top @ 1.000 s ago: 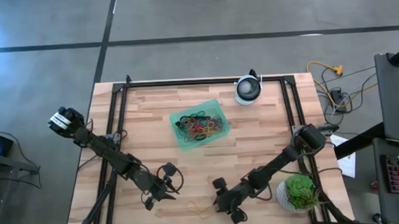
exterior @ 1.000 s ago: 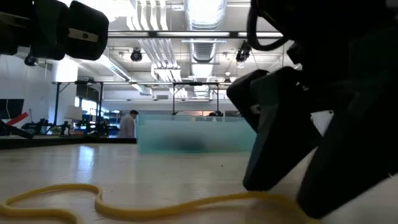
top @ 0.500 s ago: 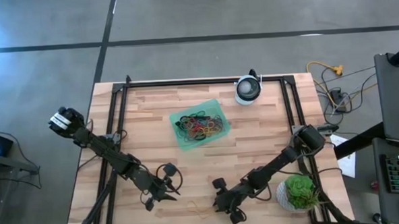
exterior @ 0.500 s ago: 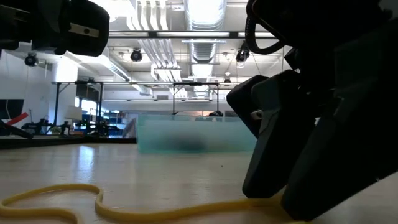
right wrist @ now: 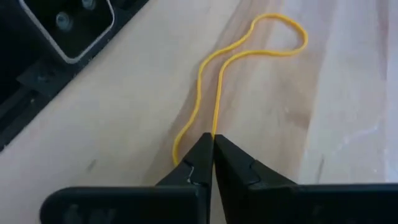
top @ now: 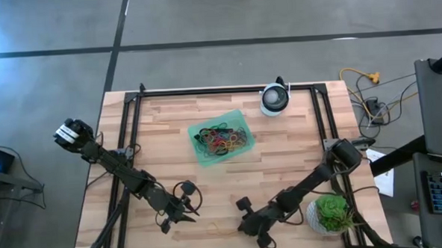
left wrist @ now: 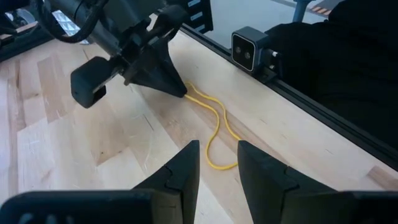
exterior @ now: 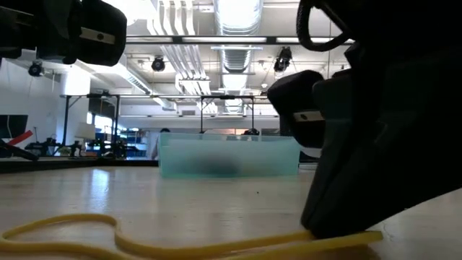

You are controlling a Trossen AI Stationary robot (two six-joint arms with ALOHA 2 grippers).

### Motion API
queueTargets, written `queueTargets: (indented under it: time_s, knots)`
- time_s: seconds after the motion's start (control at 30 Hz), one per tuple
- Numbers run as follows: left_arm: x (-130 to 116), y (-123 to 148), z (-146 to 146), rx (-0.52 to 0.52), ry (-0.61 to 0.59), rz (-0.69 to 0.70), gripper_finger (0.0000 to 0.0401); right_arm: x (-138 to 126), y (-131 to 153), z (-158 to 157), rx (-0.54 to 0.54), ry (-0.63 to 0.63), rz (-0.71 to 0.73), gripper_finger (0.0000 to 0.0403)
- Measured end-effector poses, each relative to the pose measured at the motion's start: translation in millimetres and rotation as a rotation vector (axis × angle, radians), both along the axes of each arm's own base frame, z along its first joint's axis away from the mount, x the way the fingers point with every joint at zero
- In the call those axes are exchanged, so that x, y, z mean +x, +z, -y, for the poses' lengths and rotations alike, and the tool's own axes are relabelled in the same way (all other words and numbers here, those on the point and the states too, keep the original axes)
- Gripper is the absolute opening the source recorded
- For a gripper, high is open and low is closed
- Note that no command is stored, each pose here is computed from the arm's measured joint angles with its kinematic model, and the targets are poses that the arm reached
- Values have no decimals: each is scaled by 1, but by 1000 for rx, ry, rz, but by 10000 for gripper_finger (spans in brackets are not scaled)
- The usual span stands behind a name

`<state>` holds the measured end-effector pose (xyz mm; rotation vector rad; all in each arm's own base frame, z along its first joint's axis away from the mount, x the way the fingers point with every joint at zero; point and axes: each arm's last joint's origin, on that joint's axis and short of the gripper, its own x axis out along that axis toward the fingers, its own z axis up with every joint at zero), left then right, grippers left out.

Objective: Pick and place rubber bands into bin
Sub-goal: Put the yellow rubber band into the green bin

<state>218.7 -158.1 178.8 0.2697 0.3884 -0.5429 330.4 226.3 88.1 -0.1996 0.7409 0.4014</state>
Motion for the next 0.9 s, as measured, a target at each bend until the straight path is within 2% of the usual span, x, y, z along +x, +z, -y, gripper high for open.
queueTargets:
  time_s: [0.2,0.43,0.73,0.9]
  knots:
    - [0,0,0,0,0,0,93,-12,18,1,-113,-8,3,8]
    - [0,0,0,1,1,0,93,-23,59,5,-214,-80,83,8]
    - [0,0,0,2,0,-1,93,-27,108,18,-346,-75,251,8]
    - [0,0,0,2,0,-2,93,-23,128,33,-456,-139,333,8]
